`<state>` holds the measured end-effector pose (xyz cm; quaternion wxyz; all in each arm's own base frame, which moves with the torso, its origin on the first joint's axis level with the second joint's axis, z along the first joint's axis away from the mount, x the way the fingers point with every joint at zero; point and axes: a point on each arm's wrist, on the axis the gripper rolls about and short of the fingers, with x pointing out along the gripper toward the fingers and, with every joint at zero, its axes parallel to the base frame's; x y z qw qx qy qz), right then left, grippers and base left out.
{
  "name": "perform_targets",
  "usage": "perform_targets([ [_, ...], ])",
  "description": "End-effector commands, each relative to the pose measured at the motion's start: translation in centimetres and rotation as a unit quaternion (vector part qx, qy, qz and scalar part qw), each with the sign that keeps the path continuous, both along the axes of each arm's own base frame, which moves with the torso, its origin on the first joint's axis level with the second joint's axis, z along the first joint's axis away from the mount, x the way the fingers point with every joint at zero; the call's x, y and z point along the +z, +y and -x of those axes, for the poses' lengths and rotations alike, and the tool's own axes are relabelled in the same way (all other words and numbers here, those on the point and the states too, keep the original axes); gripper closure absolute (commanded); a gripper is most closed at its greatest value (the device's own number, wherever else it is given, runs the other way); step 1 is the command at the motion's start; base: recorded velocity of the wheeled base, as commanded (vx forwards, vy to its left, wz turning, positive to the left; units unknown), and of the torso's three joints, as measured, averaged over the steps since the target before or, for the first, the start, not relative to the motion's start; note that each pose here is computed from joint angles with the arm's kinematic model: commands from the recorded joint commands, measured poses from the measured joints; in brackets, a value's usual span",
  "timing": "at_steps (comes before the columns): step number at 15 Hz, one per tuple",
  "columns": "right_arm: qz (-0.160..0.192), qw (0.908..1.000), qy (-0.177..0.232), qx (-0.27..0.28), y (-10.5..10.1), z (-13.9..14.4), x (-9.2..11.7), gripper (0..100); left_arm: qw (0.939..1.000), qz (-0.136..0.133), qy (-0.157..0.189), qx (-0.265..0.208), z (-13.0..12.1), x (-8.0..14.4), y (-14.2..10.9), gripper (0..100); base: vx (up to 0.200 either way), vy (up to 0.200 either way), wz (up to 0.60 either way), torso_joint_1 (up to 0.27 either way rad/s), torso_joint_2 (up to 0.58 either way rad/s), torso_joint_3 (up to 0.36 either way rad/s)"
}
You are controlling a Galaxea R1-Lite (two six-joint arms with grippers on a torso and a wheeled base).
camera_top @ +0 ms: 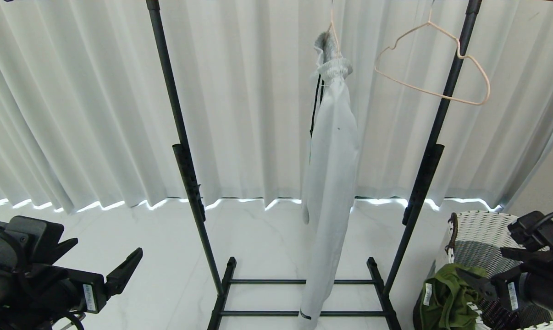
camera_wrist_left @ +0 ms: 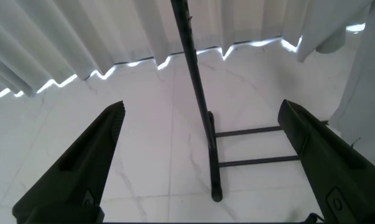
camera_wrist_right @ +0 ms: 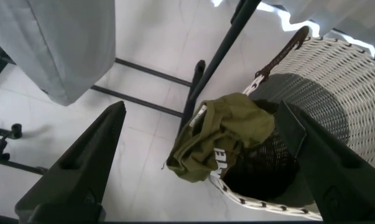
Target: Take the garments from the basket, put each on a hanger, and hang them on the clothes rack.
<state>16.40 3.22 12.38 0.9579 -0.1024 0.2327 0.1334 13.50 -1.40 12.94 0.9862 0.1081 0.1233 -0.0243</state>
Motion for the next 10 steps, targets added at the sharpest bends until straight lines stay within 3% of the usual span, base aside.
perform_targets([
  [1,0.000,1.0000,0.003,0.000,0.02,-0.07,-0.12,0,1.0000,-0.001,0.008,0.000,-0.12,-0.25,-0.02,0,0.000,-0.200,0.00,-0.012,0.00,-0.002],
  [3,0.000,1.0000,0.003,0.000,0.02,-0.02,-0.13,0,1.0000,-0.001,0.008,-0.001,-0.08,-0.27,-0.02,0,0.000,-0.200,0.00,0.002,0.01,-0.002],
  [10,0.008,0.9999,0.010,0.005,0.06,0.01,-0.47,0,1.0000,-0.001,0.008,-0.004,-0.07,-0.27,-0.08,0,0.000,0.000,0.00,0.000,0.00,0.000],
])
